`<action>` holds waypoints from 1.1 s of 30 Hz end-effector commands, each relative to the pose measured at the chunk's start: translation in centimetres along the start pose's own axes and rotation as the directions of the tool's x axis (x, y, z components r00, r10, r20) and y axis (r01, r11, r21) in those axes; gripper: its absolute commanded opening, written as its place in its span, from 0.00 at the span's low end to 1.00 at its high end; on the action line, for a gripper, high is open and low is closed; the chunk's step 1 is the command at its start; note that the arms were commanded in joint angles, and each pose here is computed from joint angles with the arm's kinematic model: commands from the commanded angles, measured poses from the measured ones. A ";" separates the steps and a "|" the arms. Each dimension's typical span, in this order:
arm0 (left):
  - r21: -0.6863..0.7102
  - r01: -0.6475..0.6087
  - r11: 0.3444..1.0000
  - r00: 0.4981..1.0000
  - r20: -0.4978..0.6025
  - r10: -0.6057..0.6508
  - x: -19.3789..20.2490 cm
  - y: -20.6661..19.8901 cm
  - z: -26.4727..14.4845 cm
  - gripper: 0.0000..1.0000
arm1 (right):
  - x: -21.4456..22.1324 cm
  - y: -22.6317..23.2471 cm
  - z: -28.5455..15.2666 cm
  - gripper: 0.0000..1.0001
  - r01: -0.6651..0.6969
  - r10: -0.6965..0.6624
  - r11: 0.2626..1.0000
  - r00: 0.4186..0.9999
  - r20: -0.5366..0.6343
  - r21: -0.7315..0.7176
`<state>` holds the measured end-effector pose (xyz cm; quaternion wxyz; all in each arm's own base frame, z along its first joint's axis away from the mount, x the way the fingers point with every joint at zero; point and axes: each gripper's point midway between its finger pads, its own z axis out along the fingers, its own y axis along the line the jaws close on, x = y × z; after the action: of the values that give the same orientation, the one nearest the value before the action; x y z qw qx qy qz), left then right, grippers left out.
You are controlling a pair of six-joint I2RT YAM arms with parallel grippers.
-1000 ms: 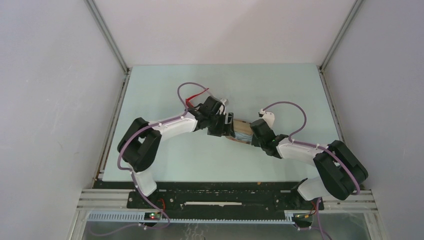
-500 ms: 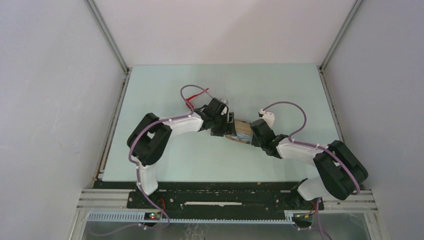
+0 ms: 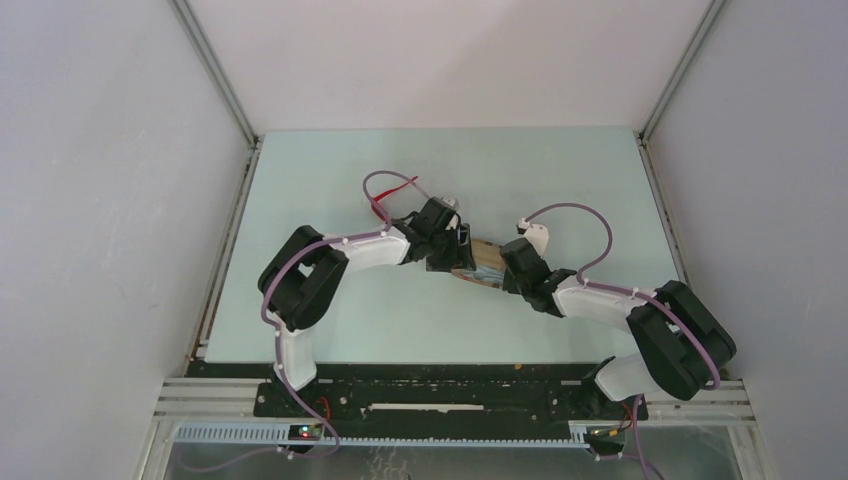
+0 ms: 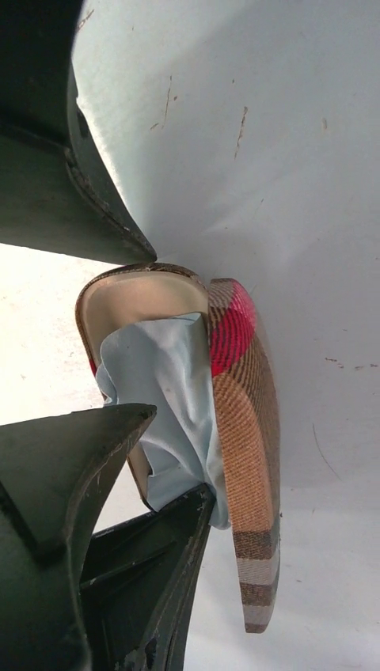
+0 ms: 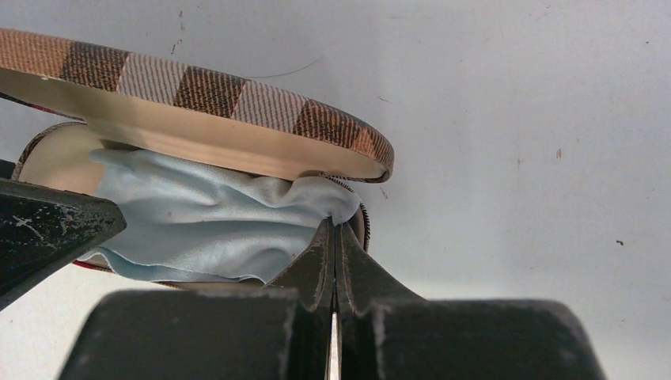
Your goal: Organize the sunglasses
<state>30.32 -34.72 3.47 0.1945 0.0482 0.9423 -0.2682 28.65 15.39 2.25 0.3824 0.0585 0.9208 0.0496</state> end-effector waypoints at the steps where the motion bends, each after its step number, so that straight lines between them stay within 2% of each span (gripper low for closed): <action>1: 0.022 0.003 1.000 0.999 0.032 -0.004 -1.2 -1.1 0.4 0.69 | 0.1 -0.4 0.0 0.00 0.024 -0.025 0.999 1.000 0.007 0.021; 10: -0.025 -0.014 1.000 0.998 -0.057 0.012 1.2 0.4 0.9 0.55 | 0.0 -0.4 -0.4 0.00 0.004 -0.005 1.000 1.000 0.006 0.019; 15: -0.056 -0.028 0.998 0.997 -0.078 0.024 2.0 1.4 1.1 0.44 | -0.5 -0.5 -0.9 0.06 -0.021 0.021 1.000 1.000 0.017 0.016; 20: -0.068 -0.031 0.997 0.996 -0.087 0.025 2.5 2.0 1.5 0.41 | -0.8 -0.5 -1.7 0.13 -0.044 0.044 0.999 0.999 0.015 0.004; 24: -0.061 -0.032 0.998 0.995 -0.095 0.026 2.9 2.0 1.9 0.38 | -1.2 -0.6 -2.5 0.26 -0.058 0.058 0.998 0.998 0.018 -0.008; 27: -0.053 -0.033 0.998 0.995 -0.098 0.028 3.0 2.1 1.9 0.37 | -1.3 -0.8 -3.0 0.31 -0.068 0.068 0.998 0.998 0.014 -0.010; 33: -0.026 -0.041 0.999 0.995 -0.097 0.039 3.2 1.6 1.7 0.39 | -2.2 -0.8 -4.1 0.34 -0.107 0.108 0.994 0.994 0.031 -0.036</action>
<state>30.25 -35.01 2.43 0.1826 0.0573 0.9447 -0.2663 27.34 14.35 5.44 0.3882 0.0836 0.9151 0.0699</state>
